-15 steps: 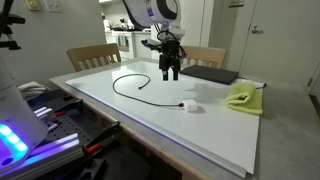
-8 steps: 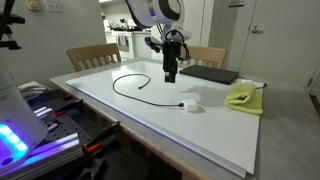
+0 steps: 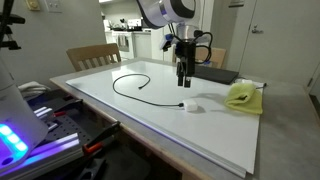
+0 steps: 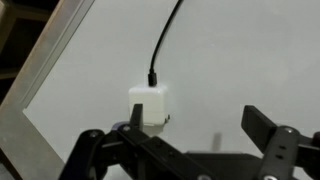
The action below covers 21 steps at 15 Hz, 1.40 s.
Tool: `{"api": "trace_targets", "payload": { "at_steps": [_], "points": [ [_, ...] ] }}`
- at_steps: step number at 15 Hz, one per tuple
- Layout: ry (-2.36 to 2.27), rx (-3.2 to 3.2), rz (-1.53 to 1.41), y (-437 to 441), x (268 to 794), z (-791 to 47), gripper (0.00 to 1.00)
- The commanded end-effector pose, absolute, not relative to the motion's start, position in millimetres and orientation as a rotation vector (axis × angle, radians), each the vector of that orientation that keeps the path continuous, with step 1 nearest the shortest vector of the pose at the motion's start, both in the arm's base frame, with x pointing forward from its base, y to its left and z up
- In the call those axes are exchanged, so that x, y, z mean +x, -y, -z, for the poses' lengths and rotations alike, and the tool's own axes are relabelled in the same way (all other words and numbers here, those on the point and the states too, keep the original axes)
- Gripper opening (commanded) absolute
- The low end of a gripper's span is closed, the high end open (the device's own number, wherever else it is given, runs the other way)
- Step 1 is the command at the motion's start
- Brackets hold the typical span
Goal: Put the cable in a circle
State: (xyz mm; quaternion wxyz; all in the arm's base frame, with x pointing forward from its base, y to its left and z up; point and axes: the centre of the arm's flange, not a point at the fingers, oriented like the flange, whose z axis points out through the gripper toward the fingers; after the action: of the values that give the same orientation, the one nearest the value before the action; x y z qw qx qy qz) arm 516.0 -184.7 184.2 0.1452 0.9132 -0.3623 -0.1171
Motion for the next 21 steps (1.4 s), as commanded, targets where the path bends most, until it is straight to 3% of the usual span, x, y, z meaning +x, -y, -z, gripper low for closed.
{"api": "trace_targets", "payload": {
  "at_steps": [1,5,21],
  "points": [
    [0.81,2.792,0.347,217,510,-178,1.0],
    [0.571,2.961,0.392,241,504,-169,1.0],
    [0.639,2.86,0.395,249,454,-171,1.0]
  ]
}}
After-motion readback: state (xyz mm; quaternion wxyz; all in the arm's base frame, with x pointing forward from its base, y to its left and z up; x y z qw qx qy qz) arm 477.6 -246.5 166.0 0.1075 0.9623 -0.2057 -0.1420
